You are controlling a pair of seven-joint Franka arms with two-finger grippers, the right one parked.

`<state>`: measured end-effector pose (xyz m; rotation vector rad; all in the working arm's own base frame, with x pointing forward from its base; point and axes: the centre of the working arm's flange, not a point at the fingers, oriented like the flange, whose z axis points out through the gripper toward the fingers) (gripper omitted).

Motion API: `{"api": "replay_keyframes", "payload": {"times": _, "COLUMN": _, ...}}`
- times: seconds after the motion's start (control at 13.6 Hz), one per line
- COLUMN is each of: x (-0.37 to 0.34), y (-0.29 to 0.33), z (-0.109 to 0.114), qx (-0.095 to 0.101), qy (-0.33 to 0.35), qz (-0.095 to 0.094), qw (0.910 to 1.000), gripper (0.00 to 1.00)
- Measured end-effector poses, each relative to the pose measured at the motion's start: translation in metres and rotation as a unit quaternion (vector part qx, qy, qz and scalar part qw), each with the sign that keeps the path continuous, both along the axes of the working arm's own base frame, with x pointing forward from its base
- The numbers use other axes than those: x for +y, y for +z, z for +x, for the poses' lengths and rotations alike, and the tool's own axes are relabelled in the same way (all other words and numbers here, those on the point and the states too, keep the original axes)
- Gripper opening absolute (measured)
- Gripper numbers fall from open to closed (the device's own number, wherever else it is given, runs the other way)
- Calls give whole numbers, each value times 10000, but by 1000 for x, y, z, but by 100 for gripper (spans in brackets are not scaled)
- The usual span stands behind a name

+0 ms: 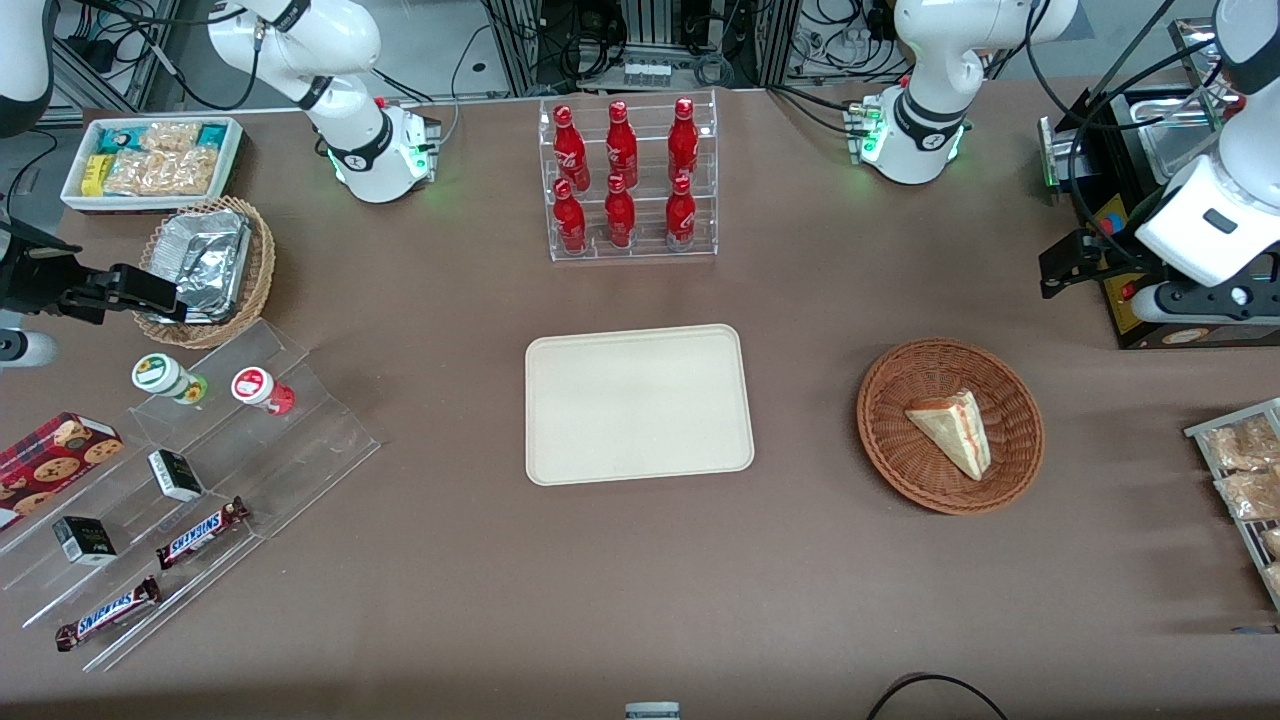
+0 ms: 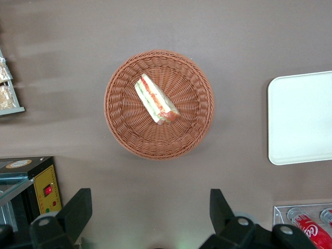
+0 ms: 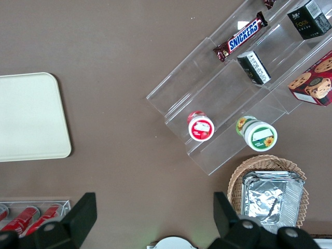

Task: Place sandwich from basket to tray
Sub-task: 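Move the left gripper from rest toward the wicker basket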

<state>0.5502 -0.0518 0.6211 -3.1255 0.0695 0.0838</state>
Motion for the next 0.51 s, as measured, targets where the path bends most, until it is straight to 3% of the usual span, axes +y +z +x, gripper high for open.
{"api": "replay_keyframes", "payload": {"times": 0.29, "x": 10, "y": -4, "z": 1, "qx": 68, "qy": 90, "qz": 7, "qw": 9999, "gripper": 100}}
{"api": "replay_keyframes", "payload": {"times": 0.51, "x": 9, "y": -42, "z": 9, "qx": 99, "qy": 91, "qz": 10, "qw": 9999, "gripper": 100}}
